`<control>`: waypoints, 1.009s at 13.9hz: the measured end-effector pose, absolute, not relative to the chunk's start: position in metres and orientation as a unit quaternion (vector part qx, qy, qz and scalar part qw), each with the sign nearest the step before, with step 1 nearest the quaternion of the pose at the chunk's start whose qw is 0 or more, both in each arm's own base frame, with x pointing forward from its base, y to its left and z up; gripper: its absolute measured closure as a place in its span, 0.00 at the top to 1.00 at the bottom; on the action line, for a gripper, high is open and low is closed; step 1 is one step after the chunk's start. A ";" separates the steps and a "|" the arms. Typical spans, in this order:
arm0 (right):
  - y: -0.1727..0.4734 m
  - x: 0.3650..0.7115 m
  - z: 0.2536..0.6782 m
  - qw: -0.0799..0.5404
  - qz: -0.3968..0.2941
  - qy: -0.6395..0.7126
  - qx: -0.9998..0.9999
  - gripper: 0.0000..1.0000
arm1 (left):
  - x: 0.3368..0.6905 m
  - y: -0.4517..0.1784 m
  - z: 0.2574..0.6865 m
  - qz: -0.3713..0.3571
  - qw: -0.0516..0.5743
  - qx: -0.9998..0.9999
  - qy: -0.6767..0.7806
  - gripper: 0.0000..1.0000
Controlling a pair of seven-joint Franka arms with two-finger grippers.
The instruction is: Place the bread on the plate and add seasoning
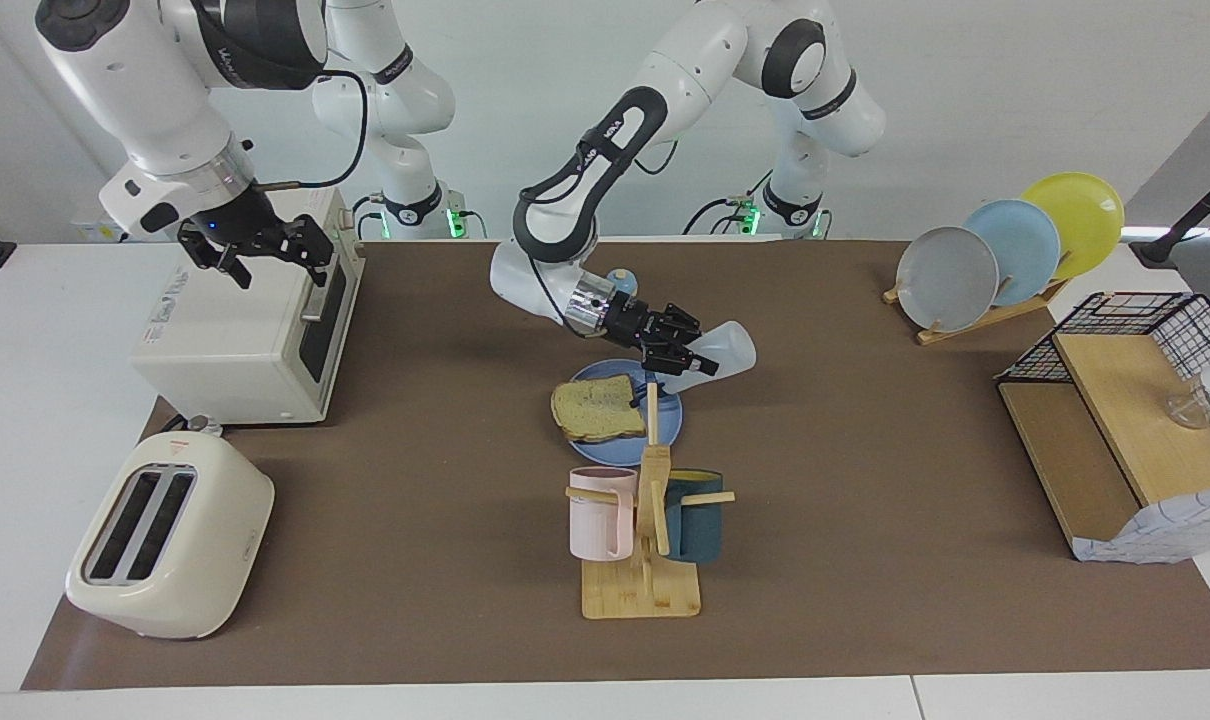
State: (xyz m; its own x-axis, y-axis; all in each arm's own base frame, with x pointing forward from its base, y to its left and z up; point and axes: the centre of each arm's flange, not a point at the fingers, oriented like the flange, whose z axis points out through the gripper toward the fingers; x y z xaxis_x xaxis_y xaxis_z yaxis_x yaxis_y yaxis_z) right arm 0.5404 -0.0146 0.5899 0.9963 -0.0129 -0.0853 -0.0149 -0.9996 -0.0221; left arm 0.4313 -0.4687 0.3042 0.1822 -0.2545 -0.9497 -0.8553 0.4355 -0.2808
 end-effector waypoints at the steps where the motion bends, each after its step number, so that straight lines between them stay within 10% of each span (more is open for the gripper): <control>1: -0.015 0.540 0.590 0.011 0.043 0.007 -0.999 1.00 | 0.422 -0.477 0.307 0.243 0.612 -0.467 0.591 0.46; 6: -0.015 0.540 0.590 0.011 0.043 0.007 -0.999 1.00 | 0.400 -0.497 0.315 0.229 0.623 -0.458 0.592 0.46; 14: -0.015 0.540 0.590 0.011 0.043 0.007 -0.999 1.00 | 0.476 -0.443 0.316 0.242 0.638 -0.471 0.559 0.46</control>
State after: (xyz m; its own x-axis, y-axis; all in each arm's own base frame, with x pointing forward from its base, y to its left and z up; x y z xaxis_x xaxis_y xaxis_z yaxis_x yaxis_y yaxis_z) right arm 0.5404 -0.0146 0.5898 0.9963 -0.0129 -0.0853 -0.0148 -0.9996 -0.0221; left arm 0.4758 -0.4427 0.3159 0.2580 -0.2169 -0.9415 -0.8357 0.4389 -0.3301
